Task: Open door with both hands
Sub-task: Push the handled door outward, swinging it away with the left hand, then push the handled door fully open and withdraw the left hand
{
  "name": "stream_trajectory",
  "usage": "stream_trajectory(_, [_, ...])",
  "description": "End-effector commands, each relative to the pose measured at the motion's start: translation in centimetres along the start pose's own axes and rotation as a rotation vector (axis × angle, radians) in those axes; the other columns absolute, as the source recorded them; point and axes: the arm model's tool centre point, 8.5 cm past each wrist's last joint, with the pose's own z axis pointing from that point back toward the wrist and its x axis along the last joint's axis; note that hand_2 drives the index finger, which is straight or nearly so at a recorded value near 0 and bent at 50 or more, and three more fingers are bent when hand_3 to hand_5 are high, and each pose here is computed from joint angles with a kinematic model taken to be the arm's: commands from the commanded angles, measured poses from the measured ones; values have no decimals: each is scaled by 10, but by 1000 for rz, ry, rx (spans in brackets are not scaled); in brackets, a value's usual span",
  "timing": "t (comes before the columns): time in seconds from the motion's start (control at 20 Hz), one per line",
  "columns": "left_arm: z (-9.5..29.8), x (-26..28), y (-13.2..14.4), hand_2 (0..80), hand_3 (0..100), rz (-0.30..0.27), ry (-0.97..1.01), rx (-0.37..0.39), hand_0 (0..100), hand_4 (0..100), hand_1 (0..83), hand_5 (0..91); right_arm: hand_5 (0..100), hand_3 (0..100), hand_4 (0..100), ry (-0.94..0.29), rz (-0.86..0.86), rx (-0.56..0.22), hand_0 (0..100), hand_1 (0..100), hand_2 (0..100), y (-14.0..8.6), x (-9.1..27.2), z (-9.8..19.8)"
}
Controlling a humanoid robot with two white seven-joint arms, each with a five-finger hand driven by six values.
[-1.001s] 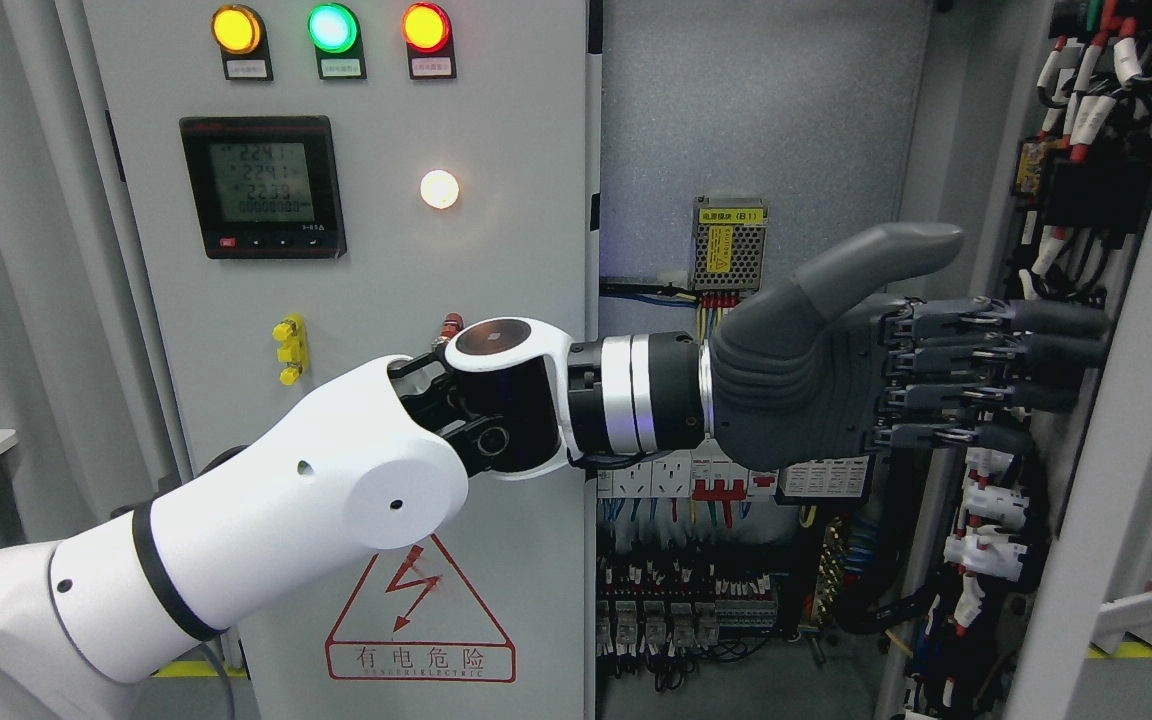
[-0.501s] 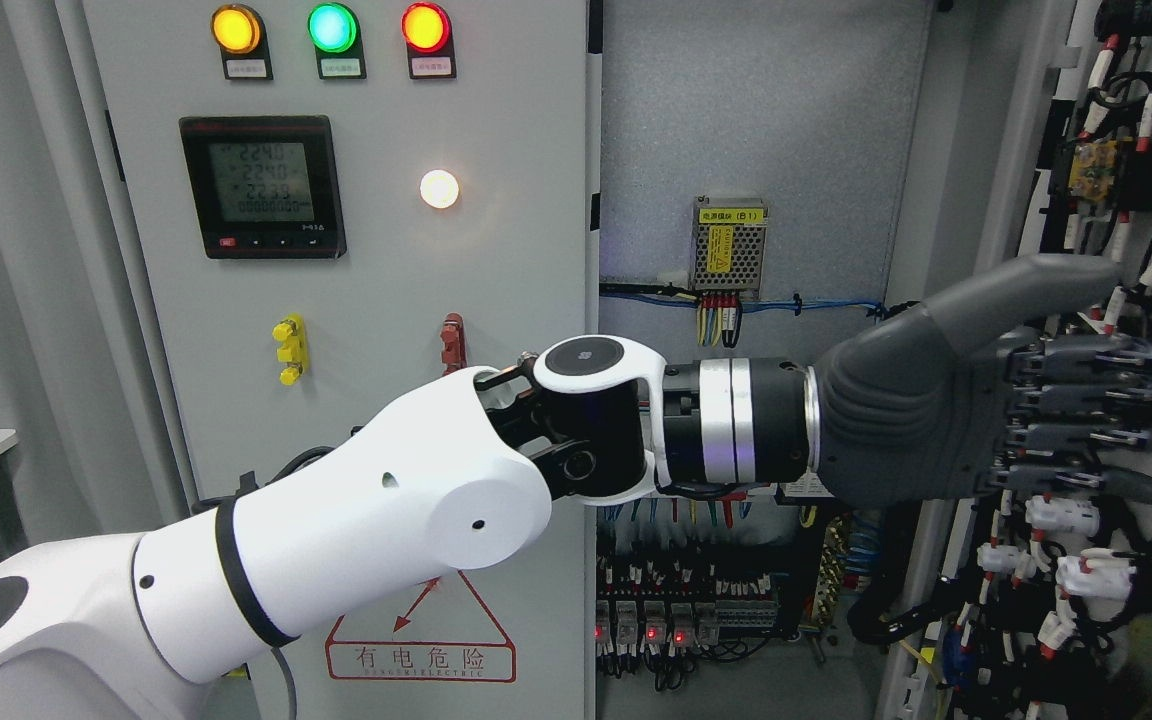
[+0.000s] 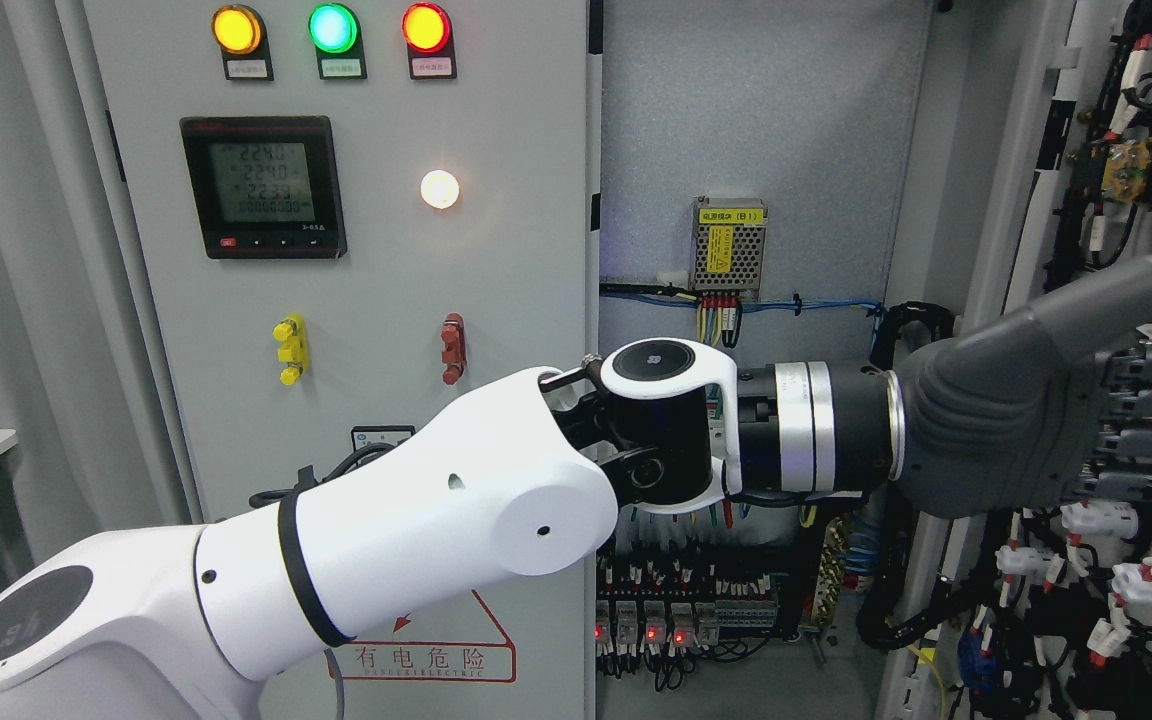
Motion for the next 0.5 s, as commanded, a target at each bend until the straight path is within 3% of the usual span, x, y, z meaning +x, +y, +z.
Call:
stream_trajectory(0.0, [-9, -5, 9, 27, 28, 12, 3, 23, 288, 34, 0, 0, 0, 0, 0, 2, 2, -8, 219, 0, 0, -5, -1, 1])
stream_trajectory(0.45, [-10, -6, 6, 27, 27, 12, -6, 14, 288, 34, 0, 0, 0, 0, 0, 2, 3, -8, 219, 0, 0, -5, -1, 1])
